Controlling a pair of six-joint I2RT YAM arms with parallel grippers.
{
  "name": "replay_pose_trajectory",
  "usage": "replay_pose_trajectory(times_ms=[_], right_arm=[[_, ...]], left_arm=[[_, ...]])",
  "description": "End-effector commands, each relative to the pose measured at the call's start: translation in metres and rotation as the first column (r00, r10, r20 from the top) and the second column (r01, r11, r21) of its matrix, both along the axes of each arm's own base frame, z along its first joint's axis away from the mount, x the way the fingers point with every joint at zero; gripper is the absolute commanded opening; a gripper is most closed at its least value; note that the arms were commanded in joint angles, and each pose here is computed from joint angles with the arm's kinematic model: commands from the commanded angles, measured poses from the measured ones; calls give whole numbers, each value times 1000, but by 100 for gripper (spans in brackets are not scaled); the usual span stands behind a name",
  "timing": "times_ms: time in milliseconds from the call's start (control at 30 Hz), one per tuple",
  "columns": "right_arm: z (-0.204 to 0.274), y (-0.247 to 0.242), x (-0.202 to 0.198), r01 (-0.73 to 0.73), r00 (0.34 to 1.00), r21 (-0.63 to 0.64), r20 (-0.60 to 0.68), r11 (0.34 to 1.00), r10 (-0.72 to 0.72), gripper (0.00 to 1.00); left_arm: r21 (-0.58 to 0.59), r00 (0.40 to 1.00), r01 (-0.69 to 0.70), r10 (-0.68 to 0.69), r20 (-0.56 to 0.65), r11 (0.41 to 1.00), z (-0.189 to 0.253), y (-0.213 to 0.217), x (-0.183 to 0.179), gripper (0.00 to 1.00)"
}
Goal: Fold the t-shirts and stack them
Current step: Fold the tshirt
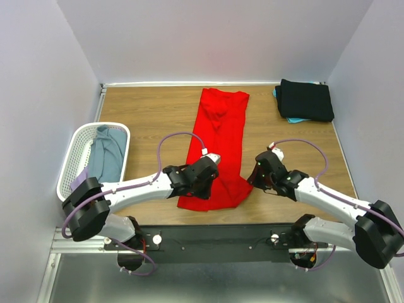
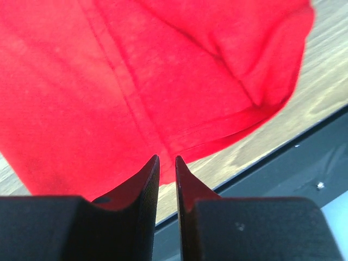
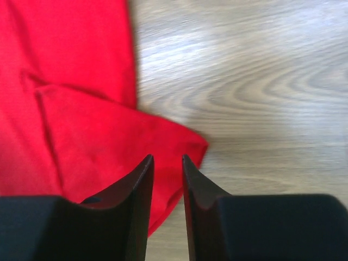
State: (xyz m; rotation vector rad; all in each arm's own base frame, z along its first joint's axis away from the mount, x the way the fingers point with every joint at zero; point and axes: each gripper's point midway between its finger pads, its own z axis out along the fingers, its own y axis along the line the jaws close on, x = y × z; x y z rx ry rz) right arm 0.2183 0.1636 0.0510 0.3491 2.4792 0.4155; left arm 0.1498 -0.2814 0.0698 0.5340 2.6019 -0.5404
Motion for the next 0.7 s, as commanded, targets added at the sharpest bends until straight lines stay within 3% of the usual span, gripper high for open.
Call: replay_pose_trajectory(times_ms=[0,333,433,533,667], right_arm=[[-23,-31,-6,83,995,-146,-37,986,-90,36],[-38,-33,1,103,991,-195,-63,975,-117,36],[-34,-25,3,85,994,-159,-56,984,-95,28],[-20,-14,4,52,998,-97,-36,994,-55,8],[8,2,3,-20,1000,0,22,1000,20,1]], left_arm=[[-64,999,29,-27,23,998,18,-12,2,25],[-94,999,36,-33,27,995,23,-16,2,25],[-99,999,38,-35,27,994,24,-17,2,25],[-97,999,34,-32,27,995,24,-16,2,25],[-99,1000,11,-9,27,995,23,-12,5,25]])
